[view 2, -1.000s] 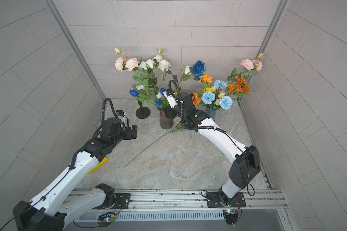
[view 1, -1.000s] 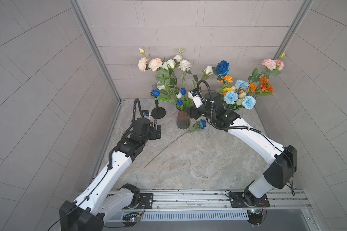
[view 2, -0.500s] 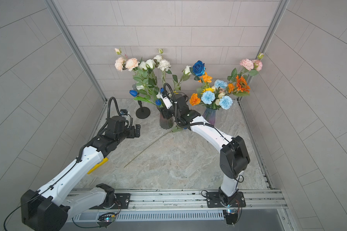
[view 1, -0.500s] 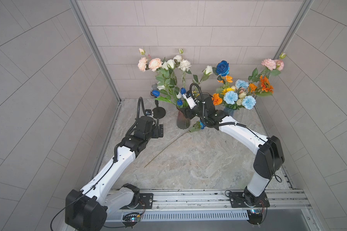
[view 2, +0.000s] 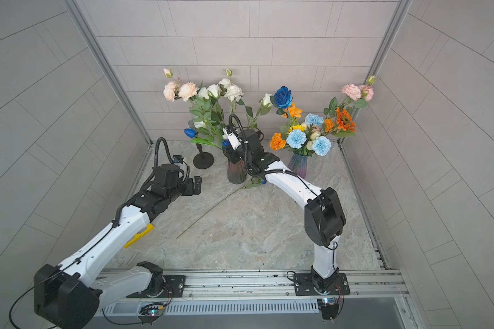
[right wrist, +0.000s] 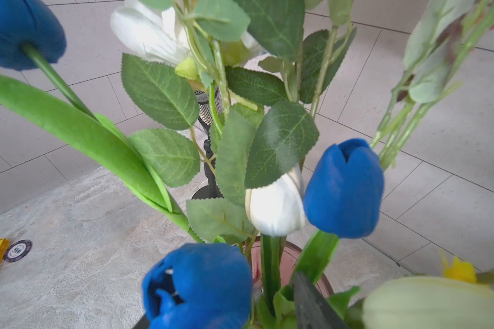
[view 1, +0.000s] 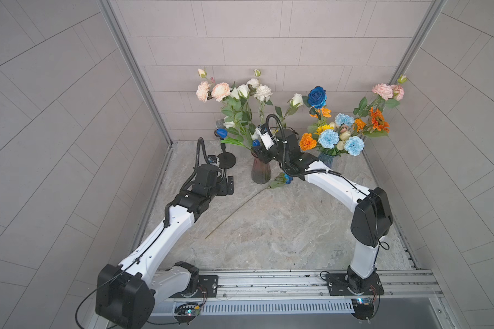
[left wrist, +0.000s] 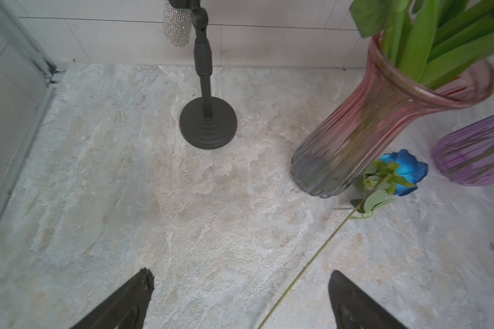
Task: Pick out blue flowers from the vase
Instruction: Pick up the flower from the vase.
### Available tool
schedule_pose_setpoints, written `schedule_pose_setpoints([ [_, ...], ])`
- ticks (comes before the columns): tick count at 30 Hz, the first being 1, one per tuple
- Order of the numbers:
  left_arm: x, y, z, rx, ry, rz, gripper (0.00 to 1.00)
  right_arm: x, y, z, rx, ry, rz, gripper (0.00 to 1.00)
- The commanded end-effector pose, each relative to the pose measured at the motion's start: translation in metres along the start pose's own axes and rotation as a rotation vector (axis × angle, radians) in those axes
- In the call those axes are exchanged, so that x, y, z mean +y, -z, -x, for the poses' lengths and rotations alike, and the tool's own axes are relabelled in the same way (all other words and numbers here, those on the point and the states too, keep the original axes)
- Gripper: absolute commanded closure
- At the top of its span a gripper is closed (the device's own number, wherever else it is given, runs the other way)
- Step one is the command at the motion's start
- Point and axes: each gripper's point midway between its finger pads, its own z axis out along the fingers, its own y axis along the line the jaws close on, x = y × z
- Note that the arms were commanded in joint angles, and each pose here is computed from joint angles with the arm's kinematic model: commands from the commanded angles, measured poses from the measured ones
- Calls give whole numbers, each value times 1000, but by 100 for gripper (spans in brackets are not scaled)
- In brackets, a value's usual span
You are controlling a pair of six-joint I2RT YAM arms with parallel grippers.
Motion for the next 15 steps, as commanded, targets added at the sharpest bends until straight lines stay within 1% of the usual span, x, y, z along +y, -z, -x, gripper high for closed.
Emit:
schedule_pose_setpoints([
  [1, -18, 5, 30, -91, 69, -111, 0, 0, -6, 5, -25, 5, -2, 46],
  [5, -29, 5, 46, -134, 81, -172, 0, -3, -9, 4, -28, -3, -14, 61],
  [11, -31, -14, 58, -149, 130, -196, 0, -6, 2, 21, -71, -5, -26, 71],
  [13, -32, -24, 59, -155, 150, -209, 0, -6, 8, 30, -85, -7, -21, 72],
  [15, -38, -34, 57, -153, 143, -238, 0, -5, 17, 40, -104, -1, -18, 72],
])
